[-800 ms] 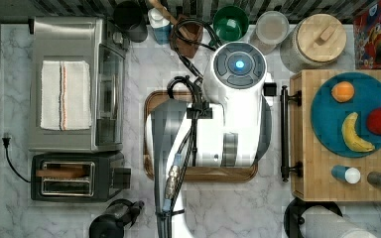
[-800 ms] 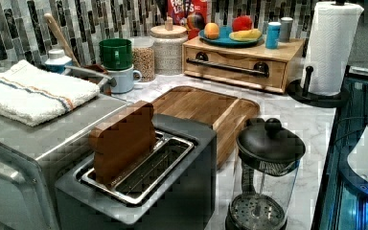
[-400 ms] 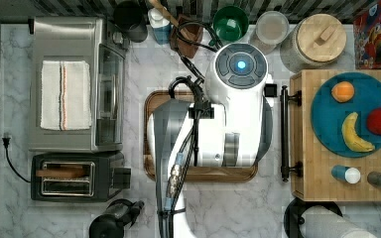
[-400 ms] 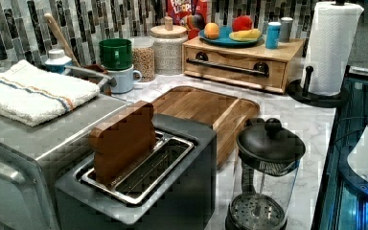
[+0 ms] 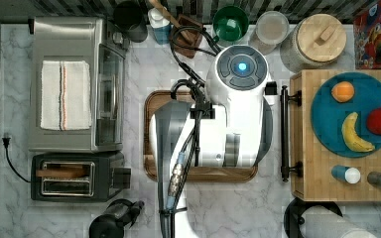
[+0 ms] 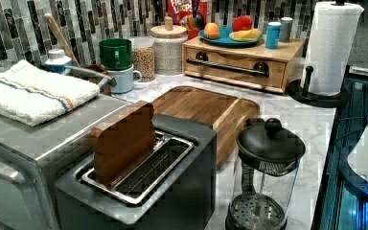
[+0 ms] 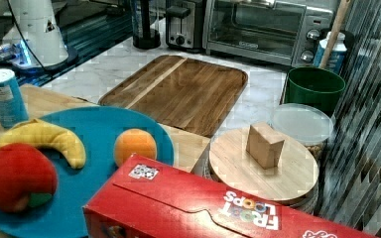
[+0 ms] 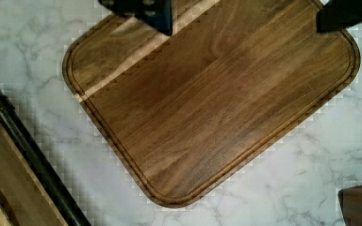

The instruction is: Open the drawer.

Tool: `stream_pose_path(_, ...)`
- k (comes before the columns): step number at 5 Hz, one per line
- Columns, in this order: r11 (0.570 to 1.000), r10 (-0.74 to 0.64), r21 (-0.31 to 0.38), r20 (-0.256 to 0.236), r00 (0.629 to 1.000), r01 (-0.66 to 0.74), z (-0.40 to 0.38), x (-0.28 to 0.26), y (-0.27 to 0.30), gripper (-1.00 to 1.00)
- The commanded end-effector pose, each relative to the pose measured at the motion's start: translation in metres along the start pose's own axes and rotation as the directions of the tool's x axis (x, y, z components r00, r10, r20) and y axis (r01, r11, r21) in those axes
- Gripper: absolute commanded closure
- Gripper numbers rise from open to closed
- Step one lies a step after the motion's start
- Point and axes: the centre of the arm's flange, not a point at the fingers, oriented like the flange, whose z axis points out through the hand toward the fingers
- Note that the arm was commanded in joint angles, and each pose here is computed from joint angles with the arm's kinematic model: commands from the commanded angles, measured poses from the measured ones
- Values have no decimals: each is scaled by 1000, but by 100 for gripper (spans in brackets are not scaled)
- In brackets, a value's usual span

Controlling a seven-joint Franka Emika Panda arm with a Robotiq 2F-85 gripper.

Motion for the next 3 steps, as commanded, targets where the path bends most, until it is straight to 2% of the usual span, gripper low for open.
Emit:
stream_pose_path(1,932,-362,-37,-28,932,361,32,9,40,-100)
stream_pose_path(2,889,-455,-79,-38,890,451,47,14,53,-100)
stream_pose_path(3,850,-522,-122,-67,850,513,61,22,70,-100)
